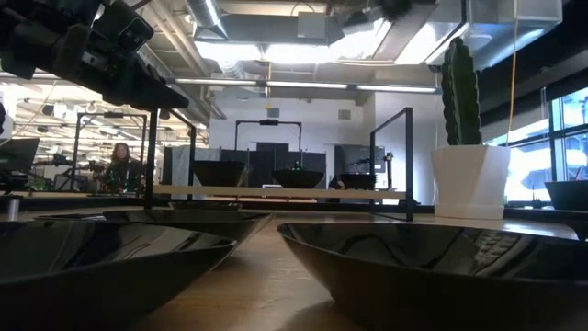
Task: Pick & Place Mini shaped plates
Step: Stack the square plate on the top of the square plate on the shelf
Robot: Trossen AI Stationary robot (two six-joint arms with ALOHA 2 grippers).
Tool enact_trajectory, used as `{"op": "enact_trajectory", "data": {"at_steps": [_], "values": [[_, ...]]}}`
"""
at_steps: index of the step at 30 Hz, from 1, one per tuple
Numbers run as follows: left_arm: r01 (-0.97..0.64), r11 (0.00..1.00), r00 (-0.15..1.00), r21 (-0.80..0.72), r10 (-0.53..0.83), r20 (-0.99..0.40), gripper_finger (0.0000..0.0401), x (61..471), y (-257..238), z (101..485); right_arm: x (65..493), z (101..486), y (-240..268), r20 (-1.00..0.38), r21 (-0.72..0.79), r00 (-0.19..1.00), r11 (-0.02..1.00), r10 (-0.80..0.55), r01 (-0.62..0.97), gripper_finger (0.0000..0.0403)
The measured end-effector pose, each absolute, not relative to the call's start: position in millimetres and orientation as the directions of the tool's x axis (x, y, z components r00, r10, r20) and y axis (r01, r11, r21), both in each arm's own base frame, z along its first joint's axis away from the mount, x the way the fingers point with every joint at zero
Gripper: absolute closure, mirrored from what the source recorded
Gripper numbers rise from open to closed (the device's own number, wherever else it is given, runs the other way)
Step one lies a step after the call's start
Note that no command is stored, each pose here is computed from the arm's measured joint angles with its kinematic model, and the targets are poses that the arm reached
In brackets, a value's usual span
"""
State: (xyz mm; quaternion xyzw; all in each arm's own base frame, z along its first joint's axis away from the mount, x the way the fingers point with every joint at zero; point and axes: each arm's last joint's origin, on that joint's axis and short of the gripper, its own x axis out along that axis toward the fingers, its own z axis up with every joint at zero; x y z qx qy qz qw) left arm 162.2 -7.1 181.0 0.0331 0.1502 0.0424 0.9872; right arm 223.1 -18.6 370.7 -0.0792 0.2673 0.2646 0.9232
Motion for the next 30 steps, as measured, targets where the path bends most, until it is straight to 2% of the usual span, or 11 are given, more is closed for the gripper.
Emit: {"op": "enact_trajectory", "data": {"at_steps": [6, 11, 16, 22, 26, 30], "values": [[-0.105, 0.992, 0.956, 0.071, 0.120, -0.267, 0.0393, 162.9, -6.5, 183.5, 166.7, 309.6, 7.4, -0.522, -0.021, 0.801, 0.935, 0.292, -0.354, 0.0400], [-0.133, 0.989, 0.954, 0.070, 0.146, -0.260, 0.0396, 163.0, -5.7, 184.1, 143.6, 266.8, 15.0, -0.527, 0.059, 0.817, 0.969, 0.233, -0.238, 0.0400], [-0.134, 0.988, 0.955, 0.070, 0.148, -0.258, 0.0396, 163.0, -5.6, 184.3, 135.7, 247.0, 20.0, -0.607, 0.130, 0.764, 0.975, 0.221, -0.180, 0.0400], [-0.134, 0.989, 0.955, 0.068, 0.147, -0.258, 0.0393, 163.0, -5.7, 184.3, 144.3, 250.5, 27.6, -0.633, 0.190, 0.740, 0.972, 0.229, -0.139, 0.0400], [-0.133, 0.989, 0.953, 0.068, 0.146, -0.264, 0.0396, 162.8, -5.7, 183.7, 152.7, 248.8, 33.1, -0.730, 0.236, 0.655, 0.971, 0.196, -0.027, 0.0400], [-0.132, 0.989, 0.951, 0.070, 0.146, -0.272, 0.0396, 162.6, -5.7, 182.9, 166.9, 244.8, 43.0, -0.861, 0.226, 0.492, 0.964, 0.130, 0.141, 0.0400]]}}
